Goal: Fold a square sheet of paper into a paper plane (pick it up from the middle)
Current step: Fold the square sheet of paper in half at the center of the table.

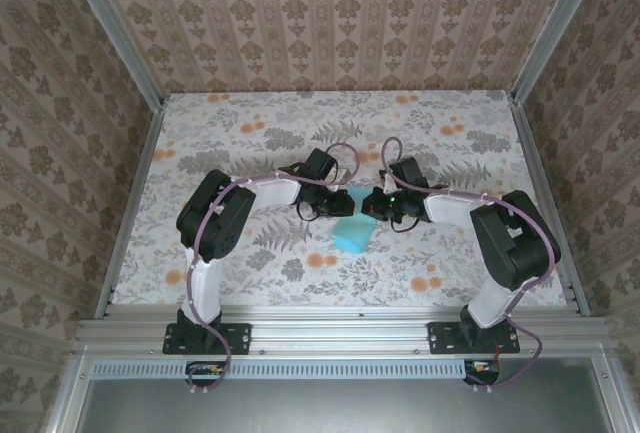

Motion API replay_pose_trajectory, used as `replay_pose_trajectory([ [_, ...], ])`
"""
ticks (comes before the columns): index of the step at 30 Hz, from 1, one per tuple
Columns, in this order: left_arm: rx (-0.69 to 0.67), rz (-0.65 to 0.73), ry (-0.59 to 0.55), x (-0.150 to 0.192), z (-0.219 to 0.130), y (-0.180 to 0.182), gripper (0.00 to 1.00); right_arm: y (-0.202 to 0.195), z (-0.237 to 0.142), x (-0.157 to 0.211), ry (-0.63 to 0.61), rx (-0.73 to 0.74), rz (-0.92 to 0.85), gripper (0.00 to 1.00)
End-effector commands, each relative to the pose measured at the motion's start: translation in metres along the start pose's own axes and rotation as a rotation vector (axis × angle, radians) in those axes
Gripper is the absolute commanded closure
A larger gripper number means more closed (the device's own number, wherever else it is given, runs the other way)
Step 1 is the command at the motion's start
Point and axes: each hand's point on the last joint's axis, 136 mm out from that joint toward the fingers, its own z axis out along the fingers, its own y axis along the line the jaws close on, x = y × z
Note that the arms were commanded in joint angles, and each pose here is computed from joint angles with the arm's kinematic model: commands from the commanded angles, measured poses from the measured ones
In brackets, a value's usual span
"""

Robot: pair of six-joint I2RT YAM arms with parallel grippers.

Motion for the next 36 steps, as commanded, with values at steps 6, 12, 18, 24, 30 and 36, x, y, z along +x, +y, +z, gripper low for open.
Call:
replay_pose_trajectory([
  [6,-0.298,-0.106,0.227,0.075,0.026,0.093,0.80,-0.030,0.016,0.013,0.034,0.083,0.030,0.94],
  [12,-0.298,-0.102,0.233,0.075,0.028,0.094,0.80,-0.041,0.016,0.032,0.096,0.107,0.011,0.94],
  [18,-0.310,-0.103,0.233,0.077,0.028,0.097,0.80,-0.046,0.008,0.051,0.152,0.115,-0.022,0.95],
  [24,-0.309,-0.102,0.238,0.079,0.029,0.097,0.80,-0.050,-0.002,0.069,0.188,0.124,-0.030,0.94],
  [30,-0.309,-0.094,0.241,0.079,0.027,0.097,0.80,-0.022,-0.016,0.055,0.119,0.043,-0.025,0.94],
  [36,-0.302,-0.094,0.244,0.079,0.026,0.094,0.80,0.016,-0.014,0.018,0.015,-0.069,-0.036,0.94],
])
